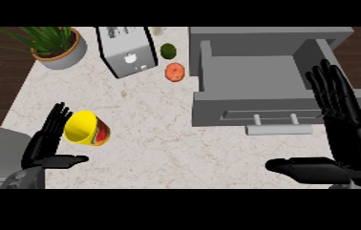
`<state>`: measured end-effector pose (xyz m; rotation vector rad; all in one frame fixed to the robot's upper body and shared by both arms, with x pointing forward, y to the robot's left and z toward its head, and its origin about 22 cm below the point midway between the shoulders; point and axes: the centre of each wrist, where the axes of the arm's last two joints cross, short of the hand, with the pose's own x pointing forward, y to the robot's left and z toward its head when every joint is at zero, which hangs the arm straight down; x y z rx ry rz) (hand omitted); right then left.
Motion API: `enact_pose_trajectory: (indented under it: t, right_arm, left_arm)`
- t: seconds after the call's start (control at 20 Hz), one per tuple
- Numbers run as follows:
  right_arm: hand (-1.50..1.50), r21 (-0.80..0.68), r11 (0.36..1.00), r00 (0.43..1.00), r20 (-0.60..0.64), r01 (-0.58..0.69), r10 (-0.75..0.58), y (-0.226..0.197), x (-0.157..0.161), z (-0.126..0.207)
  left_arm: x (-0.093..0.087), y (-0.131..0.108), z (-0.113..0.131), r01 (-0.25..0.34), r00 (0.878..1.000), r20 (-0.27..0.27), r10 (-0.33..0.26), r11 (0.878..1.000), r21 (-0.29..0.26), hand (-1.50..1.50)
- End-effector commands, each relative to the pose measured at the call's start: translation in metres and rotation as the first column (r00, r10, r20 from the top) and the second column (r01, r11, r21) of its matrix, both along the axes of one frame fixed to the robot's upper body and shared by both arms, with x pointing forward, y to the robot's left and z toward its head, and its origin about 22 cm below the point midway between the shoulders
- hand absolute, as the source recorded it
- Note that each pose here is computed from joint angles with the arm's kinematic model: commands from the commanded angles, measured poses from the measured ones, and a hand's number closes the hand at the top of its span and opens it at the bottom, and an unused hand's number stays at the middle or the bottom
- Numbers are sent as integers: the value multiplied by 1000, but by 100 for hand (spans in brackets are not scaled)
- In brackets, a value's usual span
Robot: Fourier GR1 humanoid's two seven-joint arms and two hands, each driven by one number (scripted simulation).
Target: Pick up the cup, place it into the drawer and close the drawer
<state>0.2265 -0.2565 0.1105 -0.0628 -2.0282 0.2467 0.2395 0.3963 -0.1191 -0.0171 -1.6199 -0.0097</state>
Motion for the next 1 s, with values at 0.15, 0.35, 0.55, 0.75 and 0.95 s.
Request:
enact_pose_trajectory:
  t: [0.15,0.35,0.55,0.75,0.95]
  right_arm:
    - [-150,1,1000,1000,3,-25,25,8,3,0]
    - [-150,3,1000,1000,-5,-27,27,9,9,1]
    - [-150,11,1000,1000,15,-18,17,3,8,10]
    - [-150,-8,999,999,9,-31,31,-2,3,11]
    - [-150,21,1000,1000,1,-16,16,2,11,5]
  left_arm:
    - [8,-3,-1,63,994,91,-60,997,-38,-150]
    - [1,-10,-10,72,993,94,-68,996,-44,-150]
    - [3,3,-2,92,990,116,-84,994,-61,-150]
    - [0,-22,-18,85,990,118,-75,993,-88,-150]
    - [26,-27,-2,131,985,133,-112,980,-147,-150]
